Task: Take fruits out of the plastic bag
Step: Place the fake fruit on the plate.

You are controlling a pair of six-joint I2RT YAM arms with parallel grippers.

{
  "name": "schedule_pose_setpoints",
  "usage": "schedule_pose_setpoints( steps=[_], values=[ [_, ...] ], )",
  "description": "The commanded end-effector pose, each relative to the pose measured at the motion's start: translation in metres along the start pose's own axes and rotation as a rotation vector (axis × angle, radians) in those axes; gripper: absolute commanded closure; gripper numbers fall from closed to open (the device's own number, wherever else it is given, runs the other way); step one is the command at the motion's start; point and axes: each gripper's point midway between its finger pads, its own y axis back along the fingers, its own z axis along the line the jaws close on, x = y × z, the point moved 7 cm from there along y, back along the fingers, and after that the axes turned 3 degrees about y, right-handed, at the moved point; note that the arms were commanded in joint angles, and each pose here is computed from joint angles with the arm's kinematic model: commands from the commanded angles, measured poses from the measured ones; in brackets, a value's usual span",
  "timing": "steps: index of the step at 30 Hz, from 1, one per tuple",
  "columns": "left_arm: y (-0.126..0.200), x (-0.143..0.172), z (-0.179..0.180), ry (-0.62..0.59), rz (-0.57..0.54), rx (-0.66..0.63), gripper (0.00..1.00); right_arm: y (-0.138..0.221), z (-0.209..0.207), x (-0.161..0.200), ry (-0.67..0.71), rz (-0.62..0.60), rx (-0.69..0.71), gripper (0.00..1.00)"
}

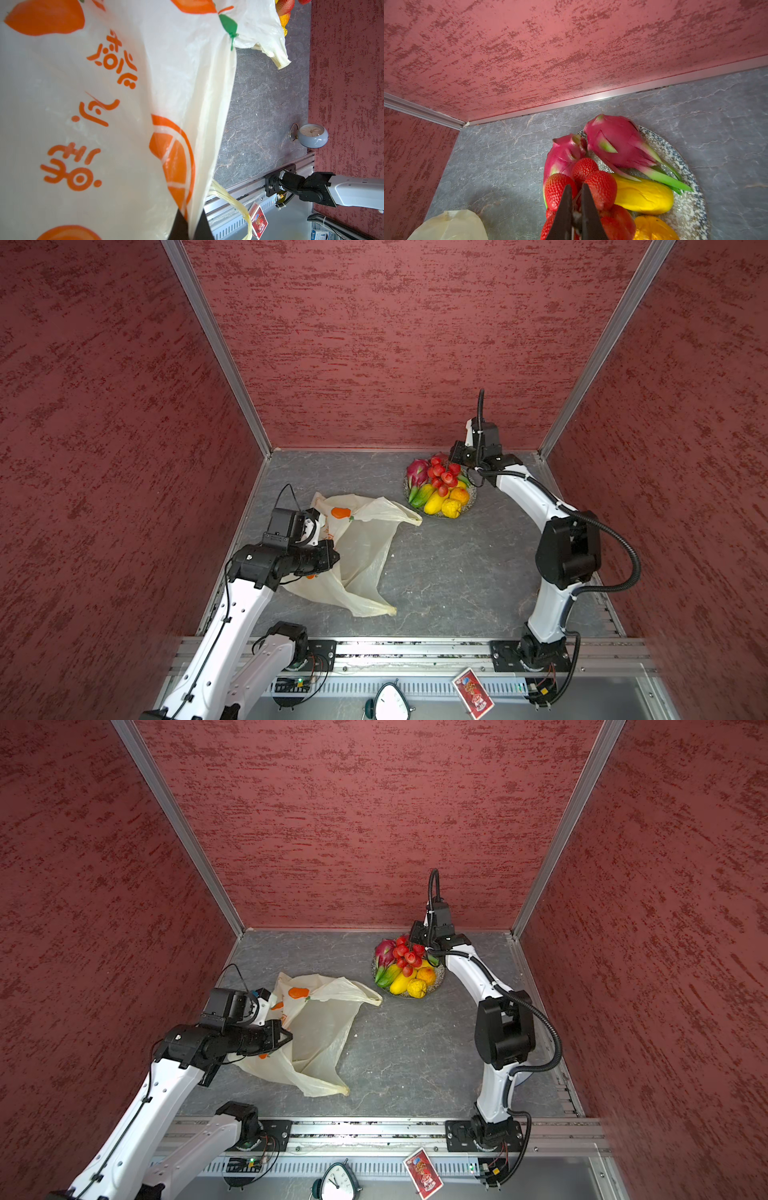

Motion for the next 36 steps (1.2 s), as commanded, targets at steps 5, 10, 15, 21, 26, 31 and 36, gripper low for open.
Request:
schedule_pose_setpoints(
  steps=[5,10,15,21,26,31,36],
  values=[
    [-0.002,0.0,0.0,-0.007,-0.006,-0.005,0.99,0.003,-0.004,-0.005,-0.02,-0.025,-0.022,1.0],
    [-0.003,0.0,-0.001,-0.011,-0.001,-0.01,0.98,0.001,-0.009,-0.001,-0.032,-0.014,-0.021,0.95],
    [-0.003,0.001,-0.001,-0.012,-0.002,-0.012,0.98,-0.003,-0.012,0.004,-0.046,-0.001,-0.023,0.94],
    [-0.003,0.001,-0.002,-0.017,0.001,-0.011,0.98,-0.003,-0.011,0.004,-0.053,-0.004,-0.036,0.77],
    [-0.003,0.002,-0.002,-0.017,-0.001,-0.013,0.98,-0.002,-0.013,0.005,-0.058,-0.002,-0.03,0.68],
    [-0.003,0.002,-0.002,-0.019,0.001,-0.013,0.98,0.0,-0.014,0.003,-0.058,-0.006,-0.031,0.67],
    [-0.003,0.002,-0.002,-0.018,0.0,-0.013,0.98,0.001,-0.013,0.001,-0.055,-0.008,-0.04,0.54]
  ],
)
